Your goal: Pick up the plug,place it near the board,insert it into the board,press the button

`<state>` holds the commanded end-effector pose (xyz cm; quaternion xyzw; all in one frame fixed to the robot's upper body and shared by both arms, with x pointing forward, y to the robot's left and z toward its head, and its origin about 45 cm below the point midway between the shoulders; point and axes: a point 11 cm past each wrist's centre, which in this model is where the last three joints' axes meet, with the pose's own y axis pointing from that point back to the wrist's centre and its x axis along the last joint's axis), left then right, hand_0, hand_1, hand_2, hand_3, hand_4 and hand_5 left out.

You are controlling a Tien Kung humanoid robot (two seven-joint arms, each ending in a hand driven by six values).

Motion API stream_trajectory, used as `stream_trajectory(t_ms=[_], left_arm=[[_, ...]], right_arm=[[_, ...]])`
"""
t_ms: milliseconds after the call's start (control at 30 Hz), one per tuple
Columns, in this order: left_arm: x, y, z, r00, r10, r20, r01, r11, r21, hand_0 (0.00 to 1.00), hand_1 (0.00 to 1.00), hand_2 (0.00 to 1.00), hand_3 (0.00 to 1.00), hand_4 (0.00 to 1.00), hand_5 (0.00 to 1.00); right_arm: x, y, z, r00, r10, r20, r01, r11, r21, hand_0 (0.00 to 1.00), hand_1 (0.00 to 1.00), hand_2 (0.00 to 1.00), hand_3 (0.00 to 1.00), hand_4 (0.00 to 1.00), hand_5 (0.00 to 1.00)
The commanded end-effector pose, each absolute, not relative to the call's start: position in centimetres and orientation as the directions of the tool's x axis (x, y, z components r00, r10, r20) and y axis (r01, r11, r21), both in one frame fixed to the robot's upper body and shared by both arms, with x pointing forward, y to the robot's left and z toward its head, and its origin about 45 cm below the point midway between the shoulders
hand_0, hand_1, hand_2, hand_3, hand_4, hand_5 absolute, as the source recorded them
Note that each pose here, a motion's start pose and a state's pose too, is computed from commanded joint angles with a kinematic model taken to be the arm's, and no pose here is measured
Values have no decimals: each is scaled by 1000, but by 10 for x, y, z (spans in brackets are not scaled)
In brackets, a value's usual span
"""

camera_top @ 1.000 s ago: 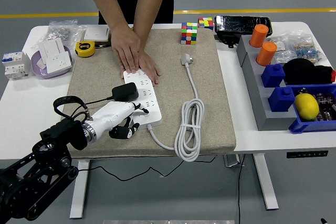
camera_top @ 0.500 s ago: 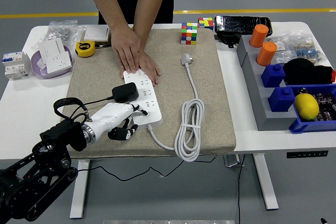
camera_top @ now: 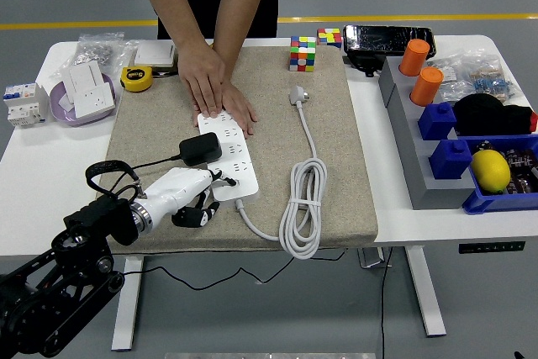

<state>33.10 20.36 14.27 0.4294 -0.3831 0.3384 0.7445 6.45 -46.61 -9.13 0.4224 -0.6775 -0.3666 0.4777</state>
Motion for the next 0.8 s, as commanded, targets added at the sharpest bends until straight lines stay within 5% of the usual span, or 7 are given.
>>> stream_trajectory(t_ms=[100,133,500,533,700,733,800], left_arm=[[333,201,155,474,216,854,-835,419,357,138,33,152,760,493,2],[334,200,158,478,230,848,-832,426,354,179,17,122,560,593,2],[353,192,209,443,580,683,-860,491,141,298,178,216,464,831,46],[356,192,211,440,621,648,-865,487,121,623,663,564,494,998,264],[366,189,214,457,758,466,-874,479,78,623,663,564,494,998,264],[369,188,214,458,783,420,-877,474,71,894,949,935,892,998,387],[374,189,213,454,826,335,-885,461,62,894,949,935,892,998,387]], right_arm=[[64,-466,-91,-186,-923,337,-221,374,901,864,794,776,821,998,998],[64,-466,-92,-186,-923,337,-221,374,901,866,794,776,821,998,998],[65,-465,-91,-187,-923,337,-222,374,901,864,794,776,820,998,998],[65,-465,-92,-187,-923,336,-221,373,901,865,794,776,819,998,998],[65,-464,-92,-187,-924,334,-220,371,902,865,794,776,819,998,998],[66,-464,-92,-188,-924,334,-222,371,902,863,794,775,820,998,998],[66,-464,-92,-187,-924,333,-222,370,902,863,794,775,820,998,998]])
